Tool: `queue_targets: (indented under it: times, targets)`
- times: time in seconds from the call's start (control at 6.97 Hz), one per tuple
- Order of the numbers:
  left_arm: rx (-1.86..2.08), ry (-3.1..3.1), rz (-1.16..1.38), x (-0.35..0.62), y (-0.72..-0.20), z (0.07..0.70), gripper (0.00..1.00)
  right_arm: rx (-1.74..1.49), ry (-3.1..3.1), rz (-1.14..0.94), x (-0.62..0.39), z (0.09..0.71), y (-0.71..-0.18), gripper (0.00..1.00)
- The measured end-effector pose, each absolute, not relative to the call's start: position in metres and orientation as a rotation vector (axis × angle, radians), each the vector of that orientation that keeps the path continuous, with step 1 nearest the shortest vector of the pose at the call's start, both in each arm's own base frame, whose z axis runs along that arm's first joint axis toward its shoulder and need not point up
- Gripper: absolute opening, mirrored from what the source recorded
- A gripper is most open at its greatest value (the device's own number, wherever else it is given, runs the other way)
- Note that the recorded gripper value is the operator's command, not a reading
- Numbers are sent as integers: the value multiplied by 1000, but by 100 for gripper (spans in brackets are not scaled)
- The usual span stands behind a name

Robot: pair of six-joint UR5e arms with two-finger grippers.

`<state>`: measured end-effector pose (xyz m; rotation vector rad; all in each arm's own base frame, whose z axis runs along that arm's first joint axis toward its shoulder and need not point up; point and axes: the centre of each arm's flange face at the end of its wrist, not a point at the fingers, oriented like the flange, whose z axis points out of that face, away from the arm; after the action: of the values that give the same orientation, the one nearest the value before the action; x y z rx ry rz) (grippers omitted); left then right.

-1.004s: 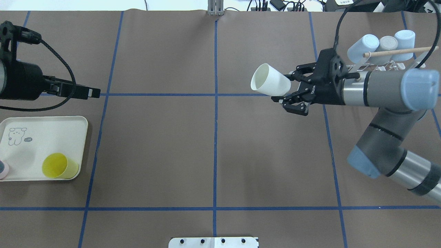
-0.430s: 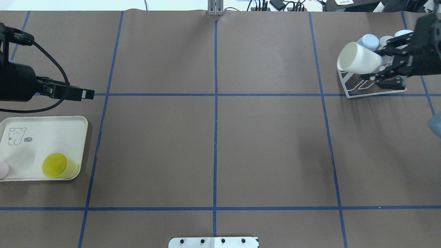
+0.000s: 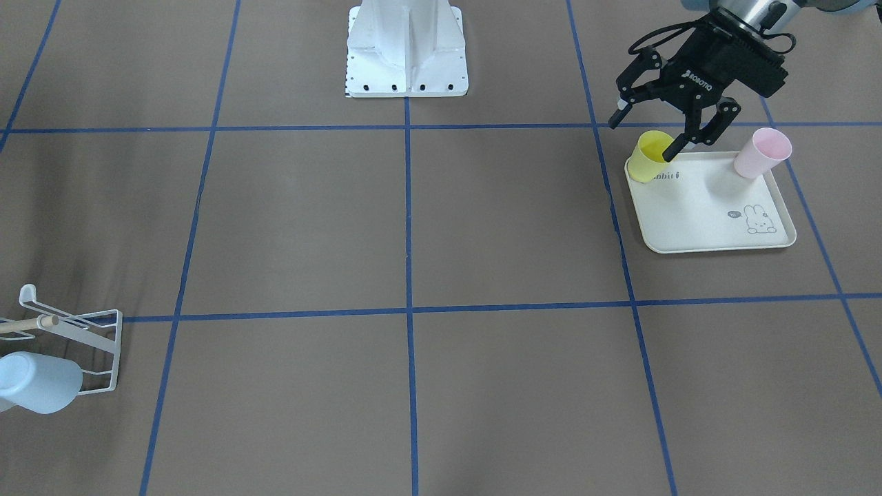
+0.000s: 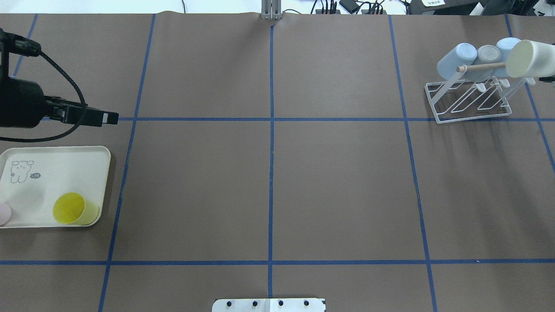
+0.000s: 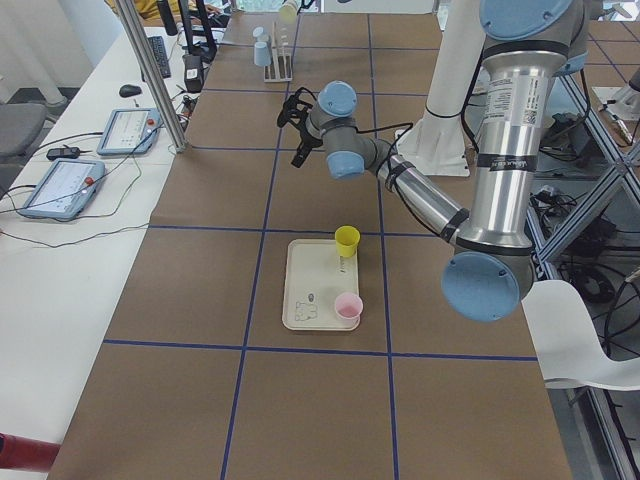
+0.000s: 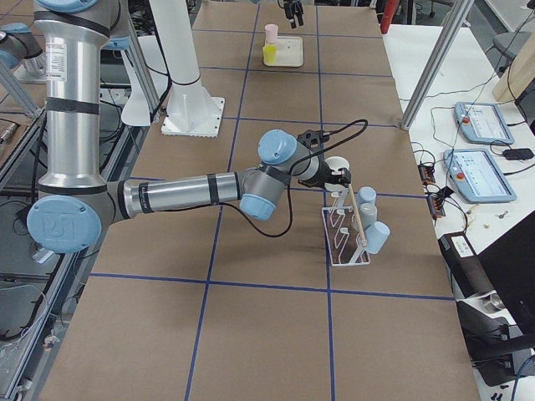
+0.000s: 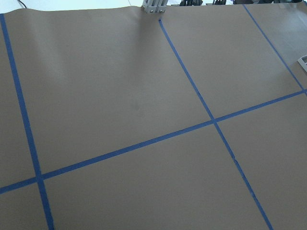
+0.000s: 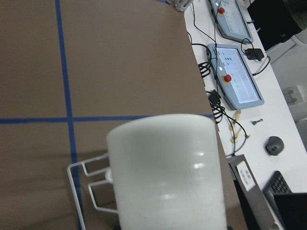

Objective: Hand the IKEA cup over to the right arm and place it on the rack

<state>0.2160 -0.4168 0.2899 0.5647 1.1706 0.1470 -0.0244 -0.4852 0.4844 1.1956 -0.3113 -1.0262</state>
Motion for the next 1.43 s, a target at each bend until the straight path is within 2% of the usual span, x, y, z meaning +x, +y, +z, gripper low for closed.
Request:
queue_targets:
  times: [0.43,0.86,1.43]
  targets:
    - [565,1169,142,215,-416,290,100,1055,159,-1270,-6,495,-505,0]
    - [561,1170,145,216,-415,291,100,904,462,-1520,-44,485,-513,0]
    - [541,1181,128,219,-414,291,100,782,625,-1668,-93,479,-508,0]
